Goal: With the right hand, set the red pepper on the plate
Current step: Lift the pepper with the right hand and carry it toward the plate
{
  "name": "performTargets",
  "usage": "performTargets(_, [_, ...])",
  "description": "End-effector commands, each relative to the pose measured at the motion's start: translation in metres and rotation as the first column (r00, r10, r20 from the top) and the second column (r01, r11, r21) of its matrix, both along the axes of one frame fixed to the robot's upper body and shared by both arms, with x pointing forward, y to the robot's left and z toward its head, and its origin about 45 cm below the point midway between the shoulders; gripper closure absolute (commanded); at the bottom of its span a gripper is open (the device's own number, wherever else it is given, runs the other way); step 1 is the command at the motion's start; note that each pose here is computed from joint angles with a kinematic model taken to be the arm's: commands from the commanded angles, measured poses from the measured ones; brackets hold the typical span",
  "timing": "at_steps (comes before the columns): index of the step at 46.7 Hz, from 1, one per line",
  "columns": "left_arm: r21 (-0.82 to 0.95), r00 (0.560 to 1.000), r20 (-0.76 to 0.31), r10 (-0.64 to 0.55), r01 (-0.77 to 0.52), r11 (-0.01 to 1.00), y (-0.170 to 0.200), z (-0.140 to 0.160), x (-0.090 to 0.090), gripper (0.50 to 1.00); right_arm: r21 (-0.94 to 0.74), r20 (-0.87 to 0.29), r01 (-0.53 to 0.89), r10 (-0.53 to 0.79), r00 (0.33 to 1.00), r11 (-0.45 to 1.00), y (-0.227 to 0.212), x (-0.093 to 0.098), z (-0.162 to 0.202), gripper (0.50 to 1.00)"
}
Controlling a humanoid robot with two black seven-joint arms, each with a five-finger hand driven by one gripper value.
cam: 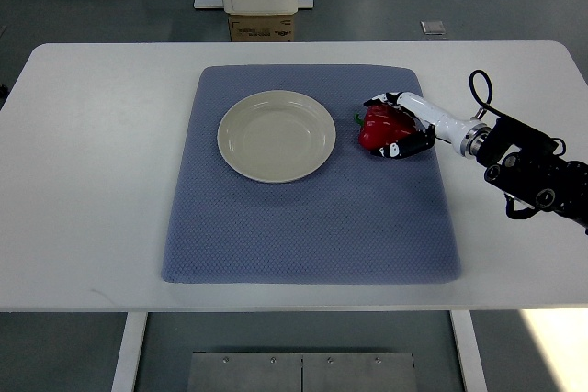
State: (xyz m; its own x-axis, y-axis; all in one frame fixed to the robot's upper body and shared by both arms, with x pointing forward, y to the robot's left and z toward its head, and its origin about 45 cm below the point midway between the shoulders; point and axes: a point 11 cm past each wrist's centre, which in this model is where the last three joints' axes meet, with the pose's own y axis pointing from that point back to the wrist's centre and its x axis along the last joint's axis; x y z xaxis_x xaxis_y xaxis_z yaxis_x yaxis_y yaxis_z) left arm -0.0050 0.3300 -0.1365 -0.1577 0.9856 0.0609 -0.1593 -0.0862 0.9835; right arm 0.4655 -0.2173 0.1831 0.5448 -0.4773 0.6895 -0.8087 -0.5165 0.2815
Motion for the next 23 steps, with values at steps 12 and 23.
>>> performTargets(12, [0.0, 1.0, 0.001, 0.0, 0.0, 1.0, 0.0, 0.0, 0.0, 0.5, 0.051, 0.067, -0.001, -0.002, 0.998, 0.999, 0.014, 0.024, 0.05, 0.996])
performTargets(23, [0.0, 1.0, 0.001, 0.0, 0.0, 1.0, 0.0, 0.0, 0.0, 0.5, 0.075, 0.097, -0.041, 0.034, 0.995, 0.996, 0.039, 0.033, 0.079, 1.0])
